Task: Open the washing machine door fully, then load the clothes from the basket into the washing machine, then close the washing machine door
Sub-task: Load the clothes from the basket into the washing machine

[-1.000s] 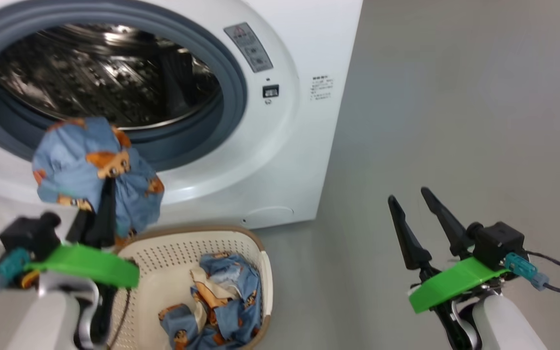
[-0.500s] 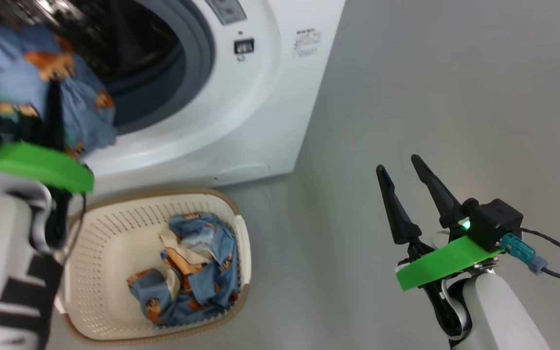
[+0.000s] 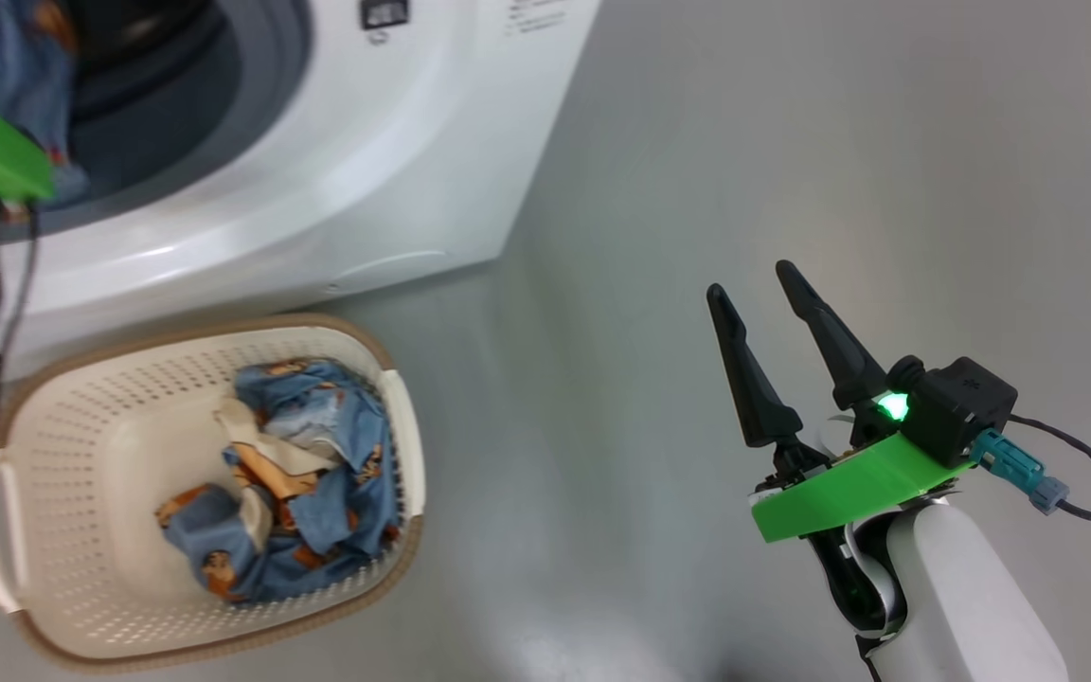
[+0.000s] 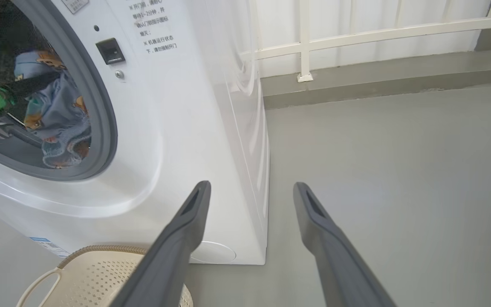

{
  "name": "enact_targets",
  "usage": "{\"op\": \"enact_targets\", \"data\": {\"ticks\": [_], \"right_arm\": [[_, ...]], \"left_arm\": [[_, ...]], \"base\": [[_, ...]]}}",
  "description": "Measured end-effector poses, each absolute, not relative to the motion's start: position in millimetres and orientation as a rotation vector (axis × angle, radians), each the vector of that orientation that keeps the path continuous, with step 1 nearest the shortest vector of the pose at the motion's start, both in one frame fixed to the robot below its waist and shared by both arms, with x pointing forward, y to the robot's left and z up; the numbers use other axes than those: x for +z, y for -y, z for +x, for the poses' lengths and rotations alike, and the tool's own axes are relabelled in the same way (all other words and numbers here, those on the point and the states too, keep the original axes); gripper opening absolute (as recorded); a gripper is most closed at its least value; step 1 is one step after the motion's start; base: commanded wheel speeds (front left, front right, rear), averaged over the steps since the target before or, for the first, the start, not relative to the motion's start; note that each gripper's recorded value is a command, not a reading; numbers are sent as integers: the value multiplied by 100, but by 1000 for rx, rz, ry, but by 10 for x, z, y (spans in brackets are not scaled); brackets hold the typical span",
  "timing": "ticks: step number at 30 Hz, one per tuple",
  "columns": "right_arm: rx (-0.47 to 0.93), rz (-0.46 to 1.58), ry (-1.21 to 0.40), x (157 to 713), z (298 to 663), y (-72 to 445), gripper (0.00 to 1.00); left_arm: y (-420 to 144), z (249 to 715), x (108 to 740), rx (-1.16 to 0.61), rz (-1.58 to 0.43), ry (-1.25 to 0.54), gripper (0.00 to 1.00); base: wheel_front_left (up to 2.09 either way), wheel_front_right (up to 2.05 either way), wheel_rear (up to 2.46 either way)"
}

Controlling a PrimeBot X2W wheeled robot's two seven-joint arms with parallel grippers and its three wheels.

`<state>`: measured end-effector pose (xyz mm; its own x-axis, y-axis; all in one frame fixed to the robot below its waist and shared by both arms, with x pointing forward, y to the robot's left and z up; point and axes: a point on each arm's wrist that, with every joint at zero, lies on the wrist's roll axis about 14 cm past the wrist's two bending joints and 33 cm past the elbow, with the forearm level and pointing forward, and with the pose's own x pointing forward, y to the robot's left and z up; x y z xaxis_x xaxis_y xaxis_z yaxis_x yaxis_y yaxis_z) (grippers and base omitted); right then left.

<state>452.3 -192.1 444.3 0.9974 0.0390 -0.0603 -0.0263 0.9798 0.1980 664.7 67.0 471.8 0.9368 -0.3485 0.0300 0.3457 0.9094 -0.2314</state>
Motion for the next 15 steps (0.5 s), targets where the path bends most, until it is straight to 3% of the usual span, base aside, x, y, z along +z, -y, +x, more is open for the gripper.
{"op": "enact_targets", "data": {"ticks": [14,15], "right_arm": [[-34,195,-101,4293,4481,2143,100],[-35,194,-103,4286,4479,2147,100]], "left_arm": [[-593,7089,4685,-344,-232,44,0],[-572,7082,4629,-348,-226,29,15]], "base": [[0,0,0],[0,0,0]]}}
